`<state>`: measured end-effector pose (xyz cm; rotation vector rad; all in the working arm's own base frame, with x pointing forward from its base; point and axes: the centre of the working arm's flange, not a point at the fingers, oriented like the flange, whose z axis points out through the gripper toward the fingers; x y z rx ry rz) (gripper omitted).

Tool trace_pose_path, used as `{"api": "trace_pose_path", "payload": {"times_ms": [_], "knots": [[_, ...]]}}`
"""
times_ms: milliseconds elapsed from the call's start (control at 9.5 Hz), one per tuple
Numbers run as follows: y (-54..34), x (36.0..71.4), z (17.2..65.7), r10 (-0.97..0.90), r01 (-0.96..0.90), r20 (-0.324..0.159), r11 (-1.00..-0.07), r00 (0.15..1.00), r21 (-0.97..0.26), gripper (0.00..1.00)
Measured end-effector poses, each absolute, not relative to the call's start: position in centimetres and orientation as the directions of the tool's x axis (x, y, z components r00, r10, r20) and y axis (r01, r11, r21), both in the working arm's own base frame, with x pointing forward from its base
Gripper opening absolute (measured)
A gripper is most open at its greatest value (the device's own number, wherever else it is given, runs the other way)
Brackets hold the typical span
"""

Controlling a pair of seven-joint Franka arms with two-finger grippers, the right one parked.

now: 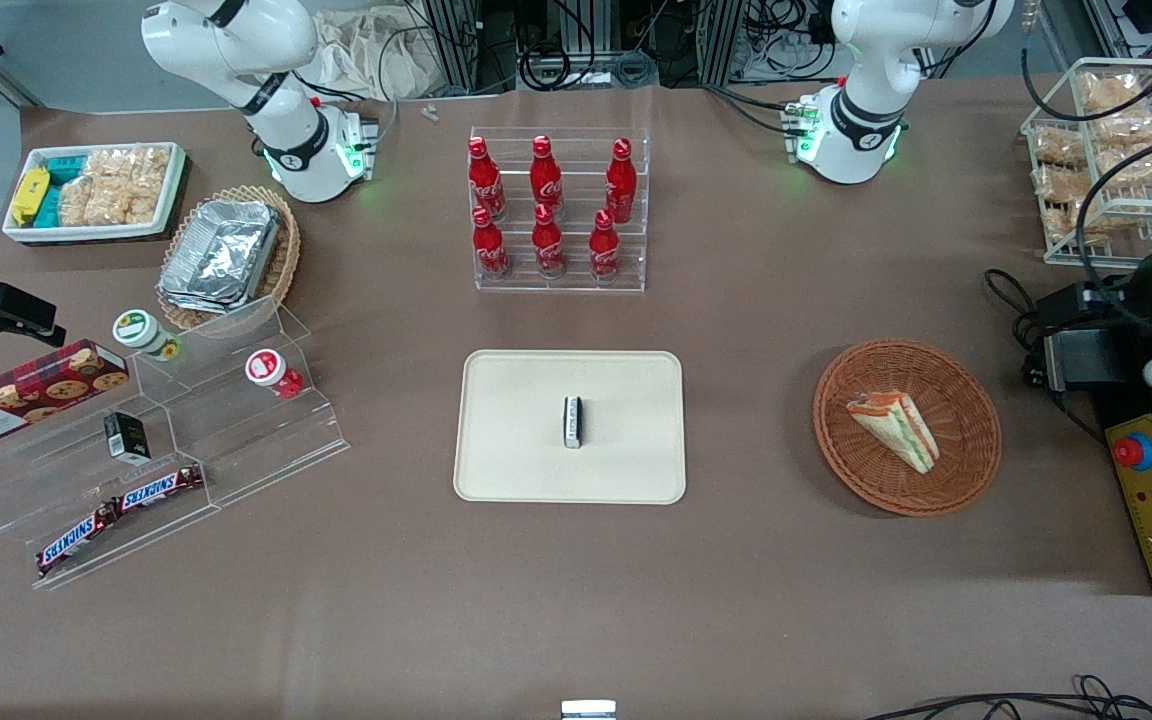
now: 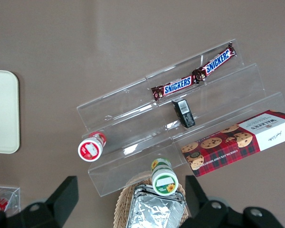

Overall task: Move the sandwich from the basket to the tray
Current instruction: 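Move the left gripper over the wicker basket and lower onto the sandwich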

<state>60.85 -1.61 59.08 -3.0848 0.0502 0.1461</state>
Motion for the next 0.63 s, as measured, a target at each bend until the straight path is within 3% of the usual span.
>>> {"api": "trace_pose_path", "payload": {"times_ms": [211,632], "knots": [[-3.7,62.4,52.9,0.010,-0.002,-0.162,-0.997,0.987,-0.074,0.99],[-4.0,64.0,40.2,0.271,0.260,-0.117,-0.960,0.955,-0.105,0.98]]}}
